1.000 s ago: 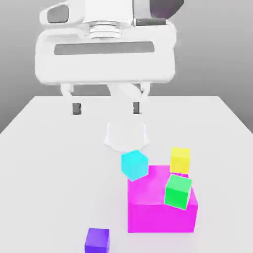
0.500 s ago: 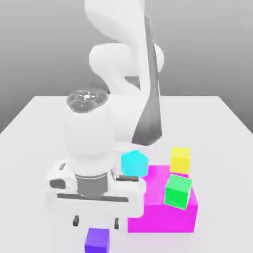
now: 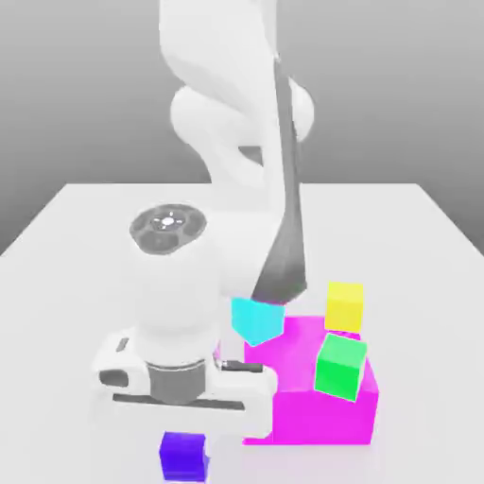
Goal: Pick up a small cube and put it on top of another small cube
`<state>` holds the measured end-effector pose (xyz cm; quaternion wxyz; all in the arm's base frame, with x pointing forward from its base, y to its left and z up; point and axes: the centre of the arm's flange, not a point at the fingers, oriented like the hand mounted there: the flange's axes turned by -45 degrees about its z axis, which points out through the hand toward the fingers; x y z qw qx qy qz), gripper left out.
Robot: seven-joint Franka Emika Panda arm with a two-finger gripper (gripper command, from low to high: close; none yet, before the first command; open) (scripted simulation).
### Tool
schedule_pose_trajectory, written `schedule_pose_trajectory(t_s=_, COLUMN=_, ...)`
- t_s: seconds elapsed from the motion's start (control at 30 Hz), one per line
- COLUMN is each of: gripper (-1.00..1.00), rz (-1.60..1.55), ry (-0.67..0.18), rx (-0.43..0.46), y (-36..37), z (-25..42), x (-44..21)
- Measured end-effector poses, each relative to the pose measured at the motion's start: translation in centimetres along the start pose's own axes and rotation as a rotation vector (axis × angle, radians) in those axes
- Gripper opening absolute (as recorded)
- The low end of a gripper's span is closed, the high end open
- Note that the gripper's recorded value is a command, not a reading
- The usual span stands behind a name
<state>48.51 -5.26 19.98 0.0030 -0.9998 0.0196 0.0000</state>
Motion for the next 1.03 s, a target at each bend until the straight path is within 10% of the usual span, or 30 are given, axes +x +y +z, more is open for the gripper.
schedule_pose_trajectory(t_s=0.9, gripper=-1.0, rz=-1.154, ry=-0.004, rx=-0.003, y=-19.6, z=-9.7, x=-19.6)
schedule_pose_trajectory(t_s=0.93, gripper=1.0, rz=-1.154, ry=-0.005, rx=-0.003, y=-19.6, z=-8.6, x=-19.7)
schedule_pose_trajectory(t_s=1.03, gripper=1.0, rz=-1.154, ry=-0.005, rx=-0.003, y=-19.6, z=-8.6, x=-19.7)
